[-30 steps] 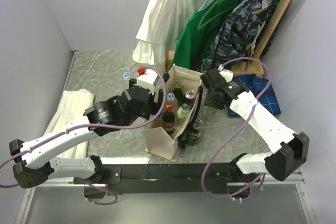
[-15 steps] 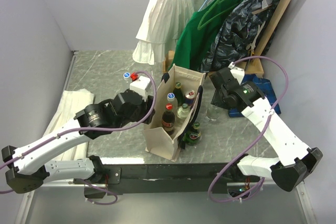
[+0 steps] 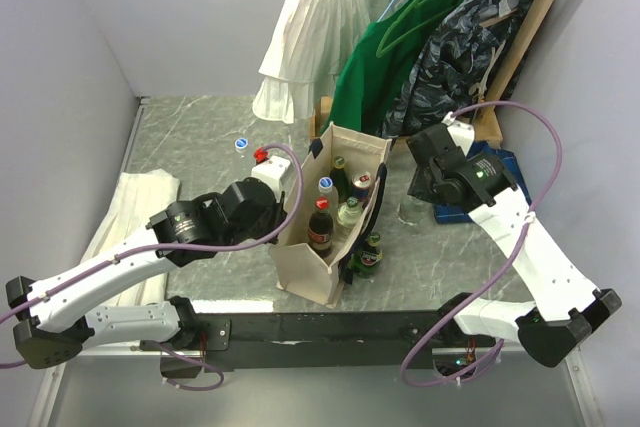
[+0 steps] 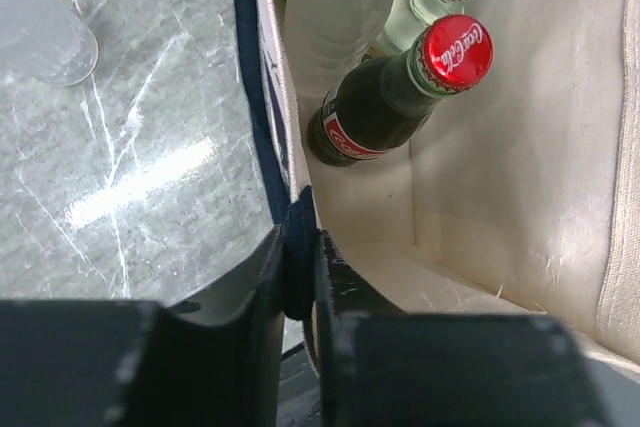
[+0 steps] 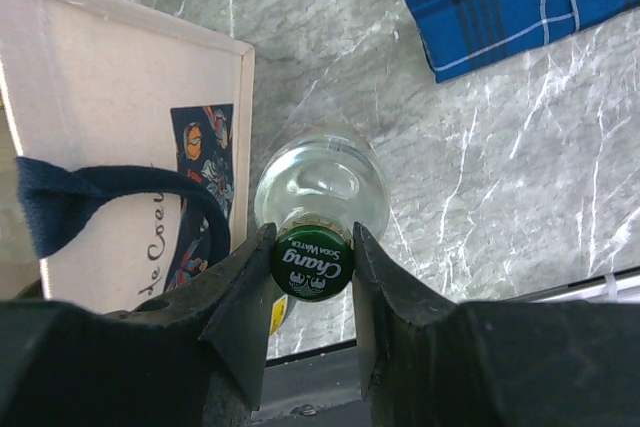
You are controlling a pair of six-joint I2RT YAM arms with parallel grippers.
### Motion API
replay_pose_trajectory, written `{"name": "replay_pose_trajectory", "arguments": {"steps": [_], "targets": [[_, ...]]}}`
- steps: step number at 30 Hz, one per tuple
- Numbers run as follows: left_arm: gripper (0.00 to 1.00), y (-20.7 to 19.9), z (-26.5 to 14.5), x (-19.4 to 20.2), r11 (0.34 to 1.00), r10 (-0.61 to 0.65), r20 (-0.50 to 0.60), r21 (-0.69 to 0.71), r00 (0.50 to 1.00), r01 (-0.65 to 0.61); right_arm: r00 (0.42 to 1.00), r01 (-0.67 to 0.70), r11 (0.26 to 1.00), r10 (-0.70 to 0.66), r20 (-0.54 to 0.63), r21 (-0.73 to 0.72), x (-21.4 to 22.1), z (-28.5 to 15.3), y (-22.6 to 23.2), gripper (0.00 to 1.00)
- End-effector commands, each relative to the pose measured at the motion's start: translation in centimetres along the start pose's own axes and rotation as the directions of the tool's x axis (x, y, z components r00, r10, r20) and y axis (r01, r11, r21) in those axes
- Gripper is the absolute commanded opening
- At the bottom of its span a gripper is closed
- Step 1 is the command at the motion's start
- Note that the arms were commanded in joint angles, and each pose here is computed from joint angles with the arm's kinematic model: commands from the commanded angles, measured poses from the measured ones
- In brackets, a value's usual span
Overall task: Place the beverage into the canvas bag
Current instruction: Pick up the drink from the center of the board, then place the drink in the canvas bag.
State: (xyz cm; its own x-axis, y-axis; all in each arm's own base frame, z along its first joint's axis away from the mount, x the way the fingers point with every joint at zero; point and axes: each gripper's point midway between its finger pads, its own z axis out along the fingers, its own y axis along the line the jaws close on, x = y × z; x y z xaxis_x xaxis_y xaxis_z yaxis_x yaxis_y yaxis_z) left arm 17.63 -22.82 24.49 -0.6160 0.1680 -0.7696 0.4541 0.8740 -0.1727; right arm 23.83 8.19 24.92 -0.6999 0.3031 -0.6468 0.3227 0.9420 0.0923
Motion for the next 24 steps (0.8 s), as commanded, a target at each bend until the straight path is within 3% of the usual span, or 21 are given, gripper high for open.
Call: {"name": "replay_pose_trajectory", "arguments": {"steps": [1, 3, 24], "targets": [[0.09, 0.1, -0.5, -1.2, 1.0, -0.022, 0.034, -0.007, 0.999, 0.022, 0.985, -0.054, 0.995, 0.066, 0.157, -0.08, -4.3, -3.2, 0.4, 0.0], [0.01, 0.2, -0.6, -1.4, 1.0, -0.024, 0.042, -0.013, 0.999, 0.025, 0.986, -0.047, 0.995, 0.06, 0.156, -0.086, -4.4, -3.5, 0.4, 0.0], [0.01, -0.1, -2.2, -3.2, 1.0, -0.016, 0.109, 0.026, 0.994, 0.013, 0.965, -0.062, 0.956, 0.131, 0.226, -0.288, -8.5, -10.9, 1.4, 0.0]]}}
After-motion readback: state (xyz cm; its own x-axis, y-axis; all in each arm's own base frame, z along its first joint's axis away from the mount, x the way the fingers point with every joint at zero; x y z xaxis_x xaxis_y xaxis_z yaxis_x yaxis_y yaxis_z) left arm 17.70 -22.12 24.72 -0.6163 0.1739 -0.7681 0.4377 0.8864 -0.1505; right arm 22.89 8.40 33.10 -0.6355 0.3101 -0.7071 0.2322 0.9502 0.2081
